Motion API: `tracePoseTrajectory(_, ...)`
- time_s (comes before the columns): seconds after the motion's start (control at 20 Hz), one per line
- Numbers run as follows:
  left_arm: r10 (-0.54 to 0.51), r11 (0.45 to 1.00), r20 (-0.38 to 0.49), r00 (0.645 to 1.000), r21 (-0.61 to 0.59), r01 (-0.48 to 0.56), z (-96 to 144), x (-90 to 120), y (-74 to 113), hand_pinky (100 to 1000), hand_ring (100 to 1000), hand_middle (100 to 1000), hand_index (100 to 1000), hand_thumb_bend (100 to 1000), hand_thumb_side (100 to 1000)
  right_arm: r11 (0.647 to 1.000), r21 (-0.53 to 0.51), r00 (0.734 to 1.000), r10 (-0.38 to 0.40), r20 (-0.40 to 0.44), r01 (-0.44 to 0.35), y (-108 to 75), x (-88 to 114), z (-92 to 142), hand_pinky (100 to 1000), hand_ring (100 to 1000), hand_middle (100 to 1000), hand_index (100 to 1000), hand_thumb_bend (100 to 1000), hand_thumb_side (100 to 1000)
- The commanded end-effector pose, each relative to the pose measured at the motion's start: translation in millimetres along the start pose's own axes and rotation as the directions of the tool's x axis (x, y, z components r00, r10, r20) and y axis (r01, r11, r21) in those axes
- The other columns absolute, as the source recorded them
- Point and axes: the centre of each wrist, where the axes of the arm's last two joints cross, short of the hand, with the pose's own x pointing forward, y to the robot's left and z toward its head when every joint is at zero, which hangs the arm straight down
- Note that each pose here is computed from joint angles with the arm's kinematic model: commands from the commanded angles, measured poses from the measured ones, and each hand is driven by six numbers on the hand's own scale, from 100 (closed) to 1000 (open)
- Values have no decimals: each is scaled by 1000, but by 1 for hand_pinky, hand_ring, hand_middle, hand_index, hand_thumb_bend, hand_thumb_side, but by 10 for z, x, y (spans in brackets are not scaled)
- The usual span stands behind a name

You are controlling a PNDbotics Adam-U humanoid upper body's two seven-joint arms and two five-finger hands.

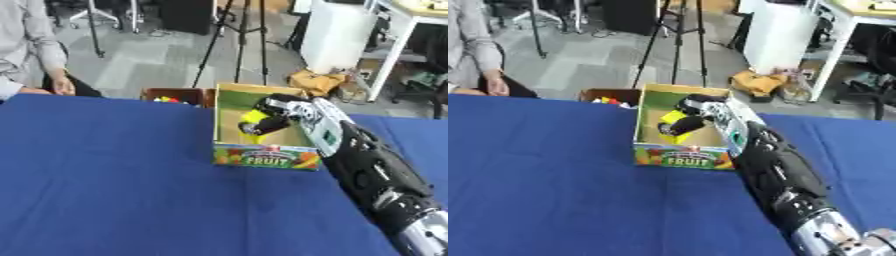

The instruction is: Pick up objects on the table and place them in the box.

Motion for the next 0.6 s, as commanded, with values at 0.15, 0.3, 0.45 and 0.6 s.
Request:
tracePoseTrajectory(0.15, 2, 1000, 34, 999, -7, -2, -61, 59, 1, 586, 643, 679, 930, 100, 877, 999, -32, 1000, 12, -6, -13, -125, 24, 26, 740, 748, 577, 722, 100, 606)
tracePoseTrajectory(0.3, 2, 1000, 33, 999, -7, -2, -60, 59, 0, 586, 643, 680, 930, 100, 877, 999, -29, 1000, 17, -10, -17, -123, 29, 23, 745, 753, 587, 729, 100, 598)
tracePoseTrajectory(0.45, 3, 1000, 34, 999, -8, -3, -63, 60, -3, 586, 643, 680, 930, 100, 877, 999, -34, 1000, 14, -13, -15, -110, 45, 13, 748, 753, 585, 725, 100, 601)
tracePoseTrajectory(0.6, 4, 1000, 34, 999, -8, -4, -62, 60, -6, 586, 643, 680, 930, 100, 877, 999, -48, 1000, 8, -22, -9, -79, 59, -4, 749, 755, 588, 725, 100, 602)
